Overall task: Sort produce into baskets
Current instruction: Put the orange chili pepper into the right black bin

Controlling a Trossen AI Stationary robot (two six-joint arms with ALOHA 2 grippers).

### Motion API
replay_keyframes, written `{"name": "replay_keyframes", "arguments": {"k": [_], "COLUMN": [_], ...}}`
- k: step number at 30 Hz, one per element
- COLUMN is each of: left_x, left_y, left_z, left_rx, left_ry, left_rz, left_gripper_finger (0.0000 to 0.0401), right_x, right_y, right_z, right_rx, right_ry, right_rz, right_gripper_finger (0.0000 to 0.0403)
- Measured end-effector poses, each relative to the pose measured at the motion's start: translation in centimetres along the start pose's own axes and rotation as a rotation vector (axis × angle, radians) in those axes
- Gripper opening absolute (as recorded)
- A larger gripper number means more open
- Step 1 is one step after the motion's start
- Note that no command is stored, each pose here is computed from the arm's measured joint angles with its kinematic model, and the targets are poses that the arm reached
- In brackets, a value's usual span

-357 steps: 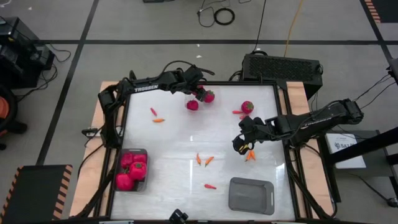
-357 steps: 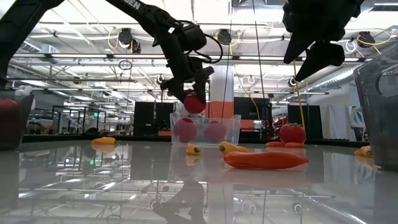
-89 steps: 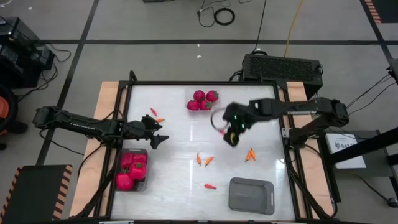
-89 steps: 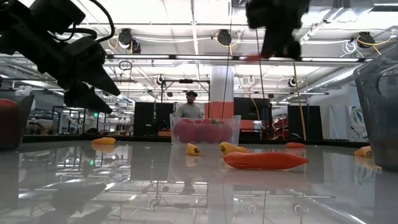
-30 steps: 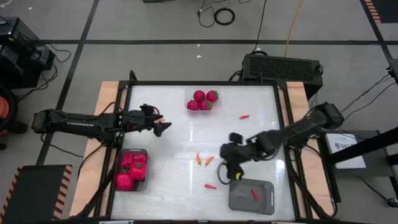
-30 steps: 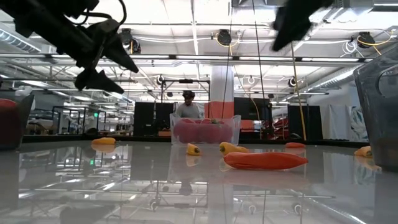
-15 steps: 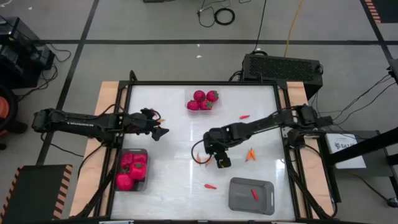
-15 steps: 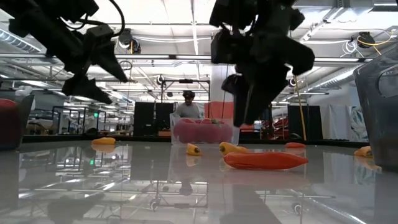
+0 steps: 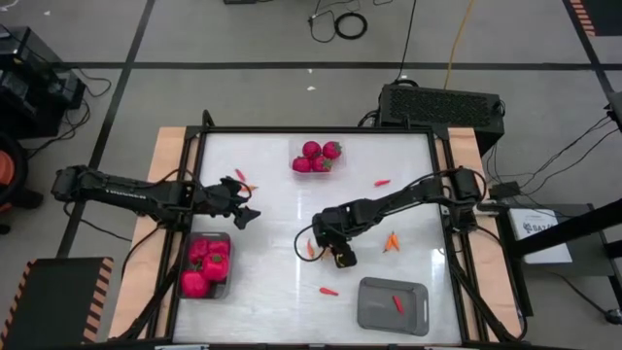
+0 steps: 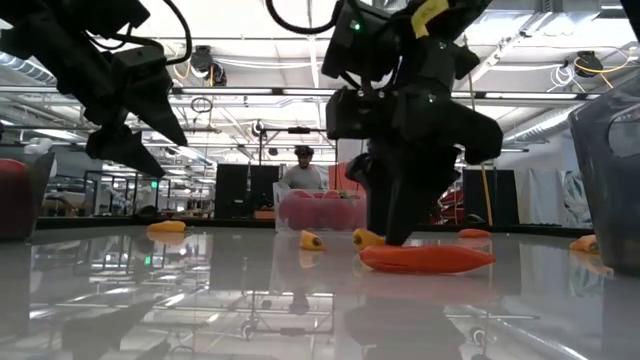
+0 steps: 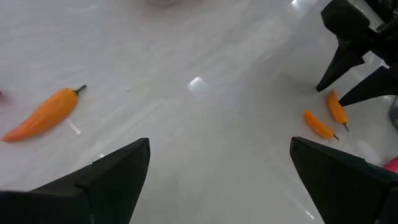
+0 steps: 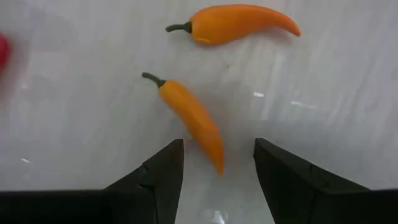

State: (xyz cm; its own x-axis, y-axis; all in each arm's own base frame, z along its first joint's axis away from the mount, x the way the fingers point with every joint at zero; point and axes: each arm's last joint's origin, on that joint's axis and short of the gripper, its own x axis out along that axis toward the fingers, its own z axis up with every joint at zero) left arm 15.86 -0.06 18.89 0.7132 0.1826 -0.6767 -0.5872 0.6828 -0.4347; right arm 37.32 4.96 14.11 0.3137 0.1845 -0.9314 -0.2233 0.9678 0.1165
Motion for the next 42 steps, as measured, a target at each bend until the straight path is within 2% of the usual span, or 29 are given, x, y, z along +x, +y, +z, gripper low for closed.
{"name": "replay_keyframes", "arguments": {"k": [6,8,13,15,18,21,27,30,37,42], "left_x": [0.0,0.0,-0.1,-0.1,-0.1,-0.1,0.1,0.3,0.9,1.6], "left_y": [0.0,0.0,0.0,0.0,0.1,0.1,0.4,0.6,1.8,1.9], "left_z": [-0.1,-0.1,-0.1,0.0,0.0,0.1,0.2,-0.1,-1.3,-1.6], "left_rx": [0.011,0.017,0.046,0.063,0.076,0.078,0.152,0.245,0.552,0.576], "left_ry": [-0.024,-0.033,-0.05,-0.059,-0.075,-0.106,-0.152,-0.115,0.077,0.122], "left_rz": [0.022,0.029,0.046,0.055,0.072,0.102,0.183,0.223,0.352,0.381], "left_gripper_finger": [0.039,0.039,0.039,0.039,0.039,0.039,0.039,0.039,0.039,0.039], "right_x": [1.0,1.0,0.6,0.0,-1.3,-3.9,-9.2,-12.0,-14.8,-14.9], "right_y": [0.8,1.2,1.5,1.7,1.9,2.2,3.7,5.4,10.9,15.0], "right_z": [-0.4,-0.5,-0.7,-0.6,-0.6,0.3,0.3,-0.2,-2.2,-3.5], "right_rx": [0.068,0.091,0.15,0.173,0.21,0.253,0.416,0.528,0.698,0.785], "right_ry": [0.058,0.074,0.088,0.086,0.096,0.042,0.026,0.003,0.037,0.087], "right_rz": [-0.041,-0.076,-0.075,-0.075,-0.076,-0.072,-0.055,0.031,0.09,0.116], "right_gripper_finger": [0.0141,0.0112,0.0024,0.0008,0.0014,0.0013,0.0004,0.0003,0.0002,0.0002]}}
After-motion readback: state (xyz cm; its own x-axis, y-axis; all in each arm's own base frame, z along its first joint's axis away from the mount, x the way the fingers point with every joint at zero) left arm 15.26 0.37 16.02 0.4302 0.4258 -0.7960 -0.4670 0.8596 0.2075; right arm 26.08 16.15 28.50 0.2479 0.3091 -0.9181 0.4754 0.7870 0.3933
